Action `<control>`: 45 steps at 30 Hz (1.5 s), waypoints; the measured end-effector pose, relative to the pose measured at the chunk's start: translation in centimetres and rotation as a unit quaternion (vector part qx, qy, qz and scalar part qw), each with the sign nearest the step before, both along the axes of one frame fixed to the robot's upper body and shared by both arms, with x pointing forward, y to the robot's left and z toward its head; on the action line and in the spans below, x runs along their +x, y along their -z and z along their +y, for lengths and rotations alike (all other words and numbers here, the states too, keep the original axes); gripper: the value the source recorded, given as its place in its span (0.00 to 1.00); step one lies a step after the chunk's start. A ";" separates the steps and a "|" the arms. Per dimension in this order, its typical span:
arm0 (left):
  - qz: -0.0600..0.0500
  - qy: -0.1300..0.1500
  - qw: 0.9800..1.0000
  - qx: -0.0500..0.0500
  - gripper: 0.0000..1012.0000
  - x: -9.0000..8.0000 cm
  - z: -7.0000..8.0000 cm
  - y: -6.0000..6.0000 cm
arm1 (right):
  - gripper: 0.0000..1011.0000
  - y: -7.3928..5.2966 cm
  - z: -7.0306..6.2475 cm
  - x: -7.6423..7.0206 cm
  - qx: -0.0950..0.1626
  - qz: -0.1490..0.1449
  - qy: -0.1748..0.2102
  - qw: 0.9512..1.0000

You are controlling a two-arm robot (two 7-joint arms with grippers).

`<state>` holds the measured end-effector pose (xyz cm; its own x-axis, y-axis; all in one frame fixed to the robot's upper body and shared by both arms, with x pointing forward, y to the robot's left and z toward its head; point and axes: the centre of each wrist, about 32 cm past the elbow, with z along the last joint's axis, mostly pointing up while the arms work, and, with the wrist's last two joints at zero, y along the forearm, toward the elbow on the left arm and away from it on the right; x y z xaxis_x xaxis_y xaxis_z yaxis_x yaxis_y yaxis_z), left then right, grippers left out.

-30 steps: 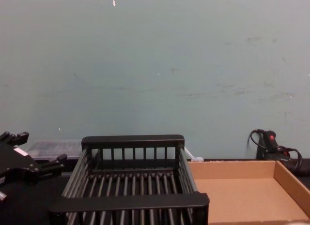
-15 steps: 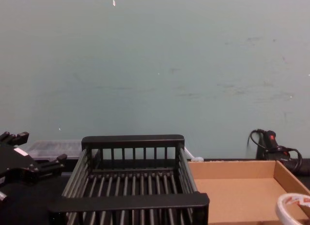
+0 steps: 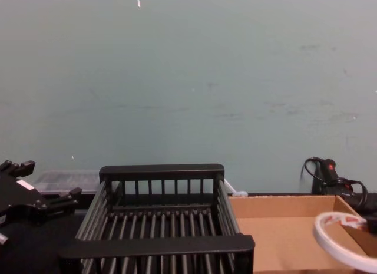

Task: Pick up the white tape and place it into the black box , Pick up the silver tape and place it into the brown box.

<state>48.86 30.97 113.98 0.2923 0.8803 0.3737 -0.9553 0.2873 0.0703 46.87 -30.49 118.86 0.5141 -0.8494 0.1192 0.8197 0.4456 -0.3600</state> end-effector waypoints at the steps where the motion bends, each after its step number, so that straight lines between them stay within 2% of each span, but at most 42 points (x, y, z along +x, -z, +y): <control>1: 0.000 0.000 1.000 0.000 0.99 0.0 0.0 0.0 | 0.07 -0.1 0.1 0.2 -0.001 -0.001 -0.001 1.000; 16: 0.000 0.000 1.000 0.000 0.99 0.0 0.0 0.0 | 0.07 -1.2 2.4 2.7 -0.007 -0.025 -0.034 0.999; 21: 0.000 0.000 1.000 0.000 0.99 0.0 0.0 0.0 | 0.07 -1.6 3.6 3.6 -0.008 -0.031 -0.048 0.998; 45: 0.000 0.000 1.000 0.000 0.99 0.0 0.0 0.0 | 0.07 -2.0 7.7 6.7 -0.021 -0.047 -0.095 0.994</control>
